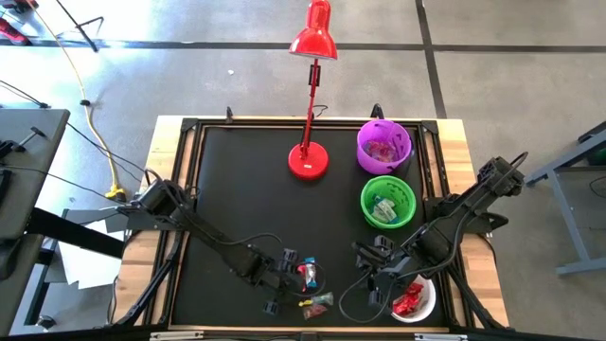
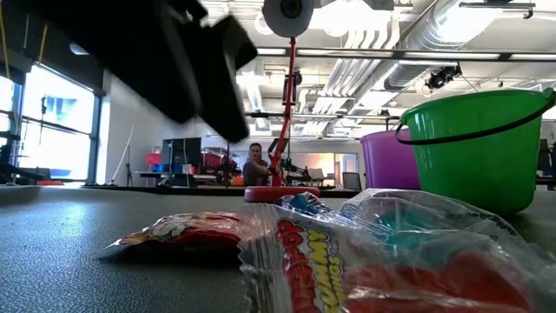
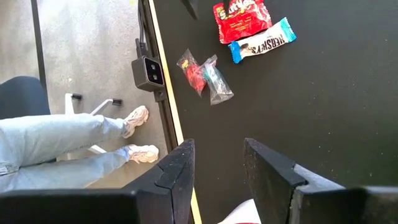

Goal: Organize candy in baskets
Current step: Put the red candy into the white bucket

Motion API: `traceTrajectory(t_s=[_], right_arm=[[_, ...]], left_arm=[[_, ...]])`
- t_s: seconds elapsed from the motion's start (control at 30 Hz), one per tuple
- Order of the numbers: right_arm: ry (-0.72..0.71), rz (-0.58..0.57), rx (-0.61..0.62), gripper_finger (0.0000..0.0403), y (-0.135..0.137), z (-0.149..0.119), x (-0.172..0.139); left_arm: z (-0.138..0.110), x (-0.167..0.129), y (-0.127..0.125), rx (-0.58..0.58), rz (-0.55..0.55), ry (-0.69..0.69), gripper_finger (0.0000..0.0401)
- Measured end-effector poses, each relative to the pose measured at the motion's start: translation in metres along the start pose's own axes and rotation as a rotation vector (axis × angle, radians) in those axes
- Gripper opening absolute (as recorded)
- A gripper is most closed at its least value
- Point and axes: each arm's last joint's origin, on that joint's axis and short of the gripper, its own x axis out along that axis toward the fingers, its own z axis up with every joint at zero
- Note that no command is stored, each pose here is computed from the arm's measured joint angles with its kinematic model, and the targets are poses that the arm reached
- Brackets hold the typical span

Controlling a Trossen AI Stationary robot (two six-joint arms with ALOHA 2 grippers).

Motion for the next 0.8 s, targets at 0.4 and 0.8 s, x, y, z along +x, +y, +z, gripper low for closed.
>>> traceTrajectory(t_s=[0.4, 0.8], right_arm=[[0.016, 0.006, -0.003, 0.0133, 0.000, -0.001, 0.000], [0.015, 0.006, -0.002, 0.0133, 0.000, -0.001, 0.000]], left_arm=[[-0.021, 0.040, 0.004, 0.015, 0.101, 0.113, 0.0192], [-0.029, 0.053, 0.006, -0.027, 0.145, 0.145, 0.0179]])
